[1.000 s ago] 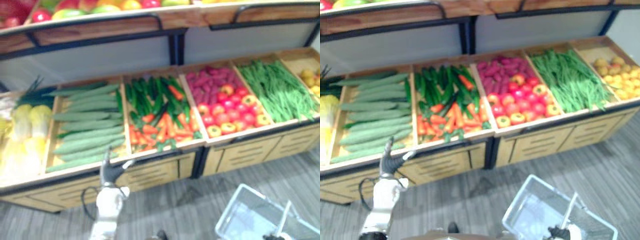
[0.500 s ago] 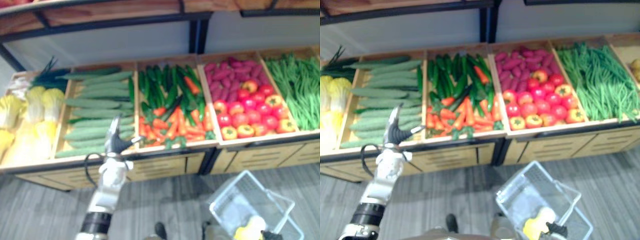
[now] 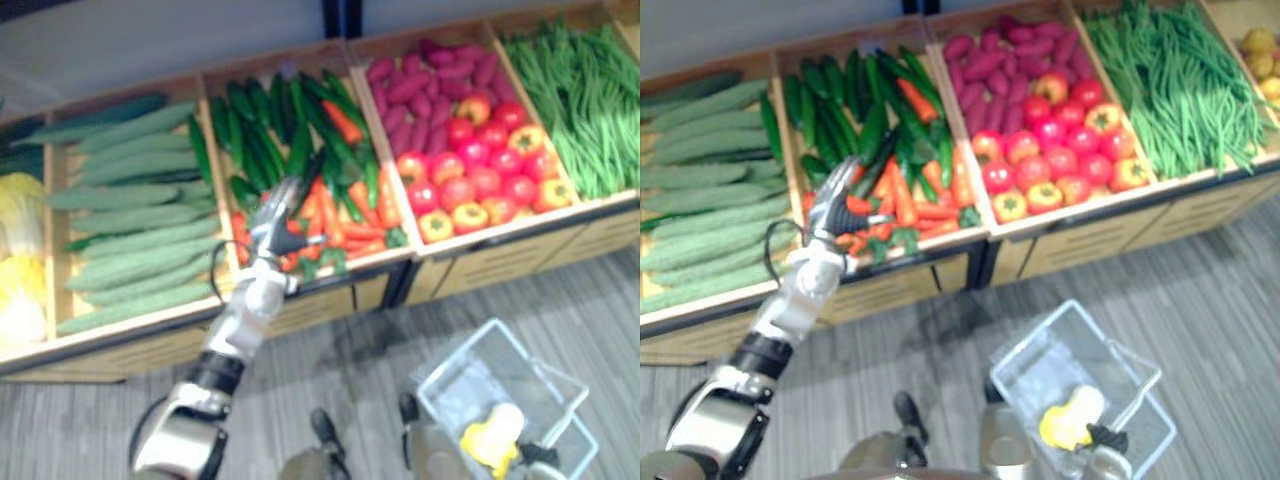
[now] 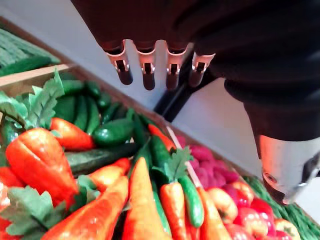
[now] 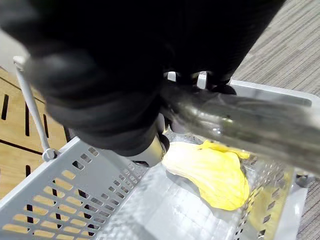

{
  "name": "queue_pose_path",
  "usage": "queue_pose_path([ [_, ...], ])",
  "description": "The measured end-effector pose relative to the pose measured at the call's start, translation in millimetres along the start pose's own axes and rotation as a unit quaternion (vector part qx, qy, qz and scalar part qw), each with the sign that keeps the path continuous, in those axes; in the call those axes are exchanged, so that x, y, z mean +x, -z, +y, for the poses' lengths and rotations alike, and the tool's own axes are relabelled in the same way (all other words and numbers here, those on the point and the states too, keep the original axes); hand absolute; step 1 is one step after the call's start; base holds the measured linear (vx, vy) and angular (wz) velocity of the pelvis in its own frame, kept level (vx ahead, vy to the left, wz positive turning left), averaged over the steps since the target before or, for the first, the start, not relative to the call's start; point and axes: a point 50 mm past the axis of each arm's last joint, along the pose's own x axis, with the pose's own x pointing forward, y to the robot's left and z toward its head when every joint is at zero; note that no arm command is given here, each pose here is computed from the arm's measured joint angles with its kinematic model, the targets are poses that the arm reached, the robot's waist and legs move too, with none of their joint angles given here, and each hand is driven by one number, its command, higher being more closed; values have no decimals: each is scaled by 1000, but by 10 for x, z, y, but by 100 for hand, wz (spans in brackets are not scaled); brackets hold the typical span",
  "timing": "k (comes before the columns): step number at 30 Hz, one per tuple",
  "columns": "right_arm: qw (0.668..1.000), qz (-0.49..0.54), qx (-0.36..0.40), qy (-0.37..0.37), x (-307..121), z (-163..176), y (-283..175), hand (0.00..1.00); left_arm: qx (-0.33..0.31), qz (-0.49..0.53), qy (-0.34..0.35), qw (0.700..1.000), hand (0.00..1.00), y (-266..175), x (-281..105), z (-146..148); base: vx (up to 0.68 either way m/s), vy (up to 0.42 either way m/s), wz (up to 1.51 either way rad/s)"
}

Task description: Pick vegetable in the basket

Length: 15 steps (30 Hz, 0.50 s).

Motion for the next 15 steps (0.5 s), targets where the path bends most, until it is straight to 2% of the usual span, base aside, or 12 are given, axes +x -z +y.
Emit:
queue_pose_path([
  [15,998,-63,14,0,-11,62,-288,100,-19,68,23,997,0,-120,336,-228,22,-6,-7],
])
